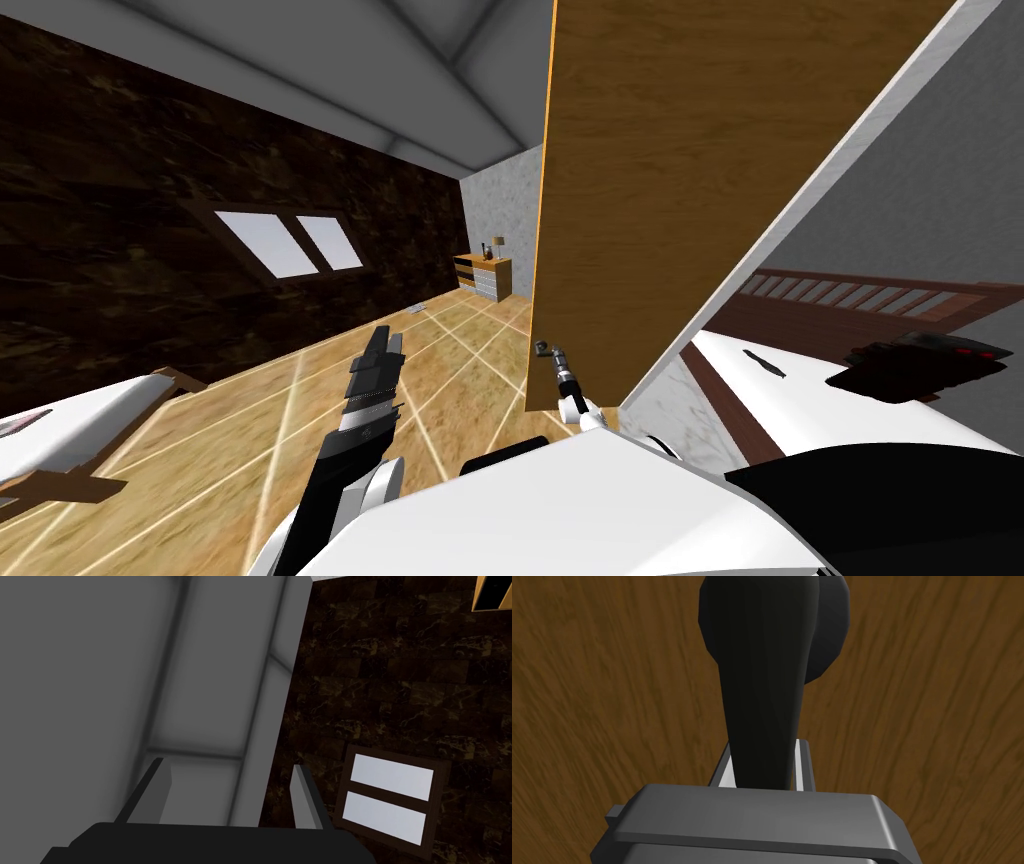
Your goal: Push the door open
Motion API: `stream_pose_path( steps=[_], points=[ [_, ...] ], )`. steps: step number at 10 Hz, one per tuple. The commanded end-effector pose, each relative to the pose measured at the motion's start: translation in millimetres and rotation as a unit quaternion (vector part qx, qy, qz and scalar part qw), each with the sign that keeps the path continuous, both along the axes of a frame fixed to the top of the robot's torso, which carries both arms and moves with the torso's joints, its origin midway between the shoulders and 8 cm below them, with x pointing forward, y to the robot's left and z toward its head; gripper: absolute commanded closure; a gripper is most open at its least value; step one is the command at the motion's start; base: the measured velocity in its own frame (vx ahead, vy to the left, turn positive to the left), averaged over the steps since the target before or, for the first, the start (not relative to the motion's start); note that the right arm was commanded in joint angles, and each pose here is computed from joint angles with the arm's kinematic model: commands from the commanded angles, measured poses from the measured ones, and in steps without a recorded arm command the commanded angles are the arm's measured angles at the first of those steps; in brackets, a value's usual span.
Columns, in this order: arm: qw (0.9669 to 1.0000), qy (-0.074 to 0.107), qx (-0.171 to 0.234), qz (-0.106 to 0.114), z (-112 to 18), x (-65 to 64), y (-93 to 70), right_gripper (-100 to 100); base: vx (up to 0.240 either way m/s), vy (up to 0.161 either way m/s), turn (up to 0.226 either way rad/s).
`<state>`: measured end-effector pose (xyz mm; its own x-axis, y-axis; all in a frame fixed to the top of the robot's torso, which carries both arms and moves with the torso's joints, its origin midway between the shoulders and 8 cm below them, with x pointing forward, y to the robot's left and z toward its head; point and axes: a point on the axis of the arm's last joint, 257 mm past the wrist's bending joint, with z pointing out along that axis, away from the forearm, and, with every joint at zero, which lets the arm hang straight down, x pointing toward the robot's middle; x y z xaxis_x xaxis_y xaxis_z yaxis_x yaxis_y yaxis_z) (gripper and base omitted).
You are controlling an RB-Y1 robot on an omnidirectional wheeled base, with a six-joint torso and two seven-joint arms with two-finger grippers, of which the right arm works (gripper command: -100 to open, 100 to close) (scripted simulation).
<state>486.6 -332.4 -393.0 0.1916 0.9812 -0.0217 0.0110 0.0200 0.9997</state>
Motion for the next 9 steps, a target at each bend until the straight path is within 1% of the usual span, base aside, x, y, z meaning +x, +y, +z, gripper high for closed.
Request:
stream_pose_path(
  steps=[1,6,7,8,9],
  points=[
    [0.9999,-0.007,0.002,-0.009,3.8,2.1,-4.1,100,0.135,0.049,-0.039],
    [0.9994,-0.006,0.009,-0.033,1.6,-2.9,-17.0,100,0.161,0.08,-0.057],
    [0.9992,-0.003,0.005,-0.039,0.0,-7.7,-27.5,100,0.057,0.012,-0.046],
    [0.9987,-0.004,0.004,-0.051,1.0,-10.5,-38.8,100,0.114,0.015,-0.05],
    [0.9984,-0.005,0.005,-0.057,1.1,-11.7,-43.0,100,0.21,0.067,-0.065]
  ],
)
